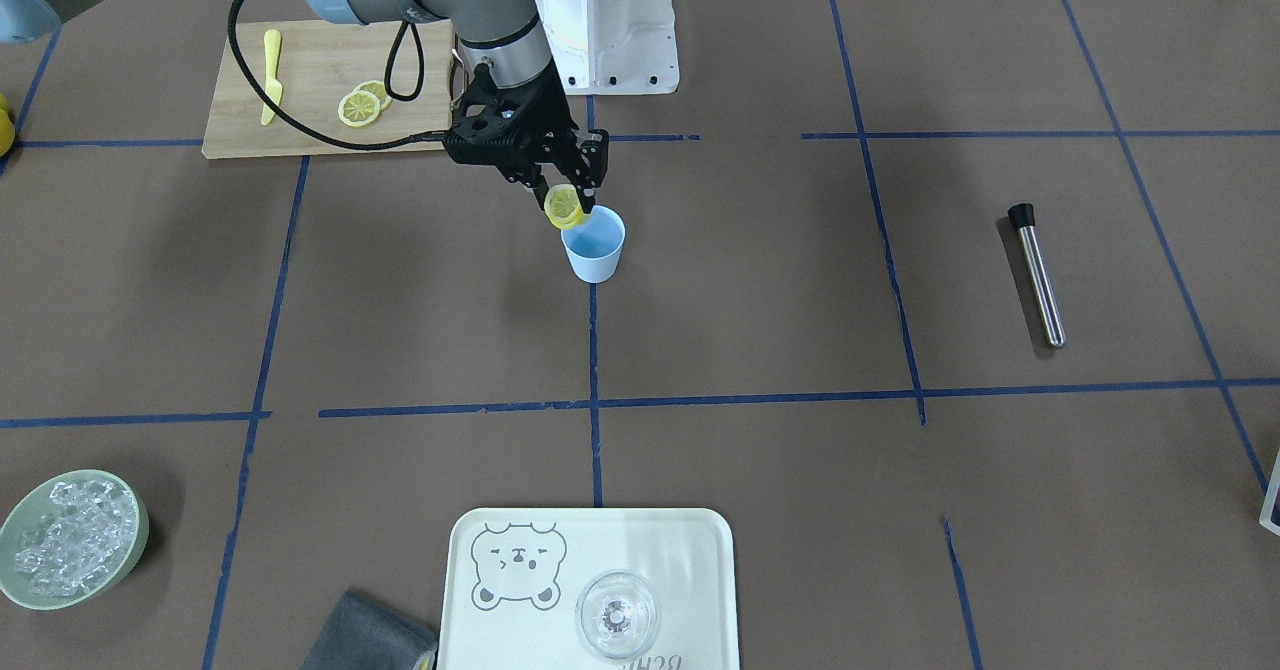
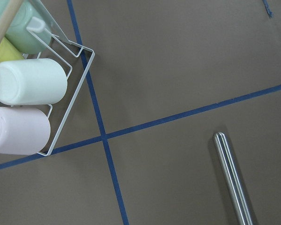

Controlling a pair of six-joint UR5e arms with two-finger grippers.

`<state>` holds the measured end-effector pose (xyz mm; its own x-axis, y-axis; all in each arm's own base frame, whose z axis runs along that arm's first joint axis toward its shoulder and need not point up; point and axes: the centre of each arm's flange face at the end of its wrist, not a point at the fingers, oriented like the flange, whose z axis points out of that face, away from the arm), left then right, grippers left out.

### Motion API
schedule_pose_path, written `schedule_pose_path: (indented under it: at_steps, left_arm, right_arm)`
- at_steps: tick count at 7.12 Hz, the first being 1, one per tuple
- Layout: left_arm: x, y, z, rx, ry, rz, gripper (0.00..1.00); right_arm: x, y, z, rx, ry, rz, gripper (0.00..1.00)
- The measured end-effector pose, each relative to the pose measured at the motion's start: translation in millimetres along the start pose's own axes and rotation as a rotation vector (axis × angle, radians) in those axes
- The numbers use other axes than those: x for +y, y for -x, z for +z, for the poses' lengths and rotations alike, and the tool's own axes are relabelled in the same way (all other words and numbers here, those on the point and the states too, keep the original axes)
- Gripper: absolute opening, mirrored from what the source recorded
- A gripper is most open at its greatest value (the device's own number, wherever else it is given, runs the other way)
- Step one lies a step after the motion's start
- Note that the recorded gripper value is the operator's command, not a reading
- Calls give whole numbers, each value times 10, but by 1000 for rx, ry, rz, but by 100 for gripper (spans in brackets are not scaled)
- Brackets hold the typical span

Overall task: Squeeze lemon into cup
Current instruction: 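Open the right gripper to drop the lemon slice into the blue cup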

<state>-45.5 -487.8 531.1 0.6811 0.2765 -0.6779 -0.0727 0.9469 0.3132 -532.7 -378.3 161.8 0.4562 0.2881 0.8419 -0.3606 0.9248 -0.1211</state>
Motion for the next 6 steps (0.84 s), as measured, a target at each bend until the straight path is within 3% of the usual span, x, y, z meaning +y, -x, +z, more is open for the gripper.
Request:
schedule_pose_path:
  at_steps: [2,6]
  left_arm:
    - [-2,-5,-9,0,-2,1,100]
    - [7,-2,-15,-1,-3,0,100]
  right_arm:
    - [-8,109,88,5,-1,5,62]
    - [-15,92,237,33,2,9,83]
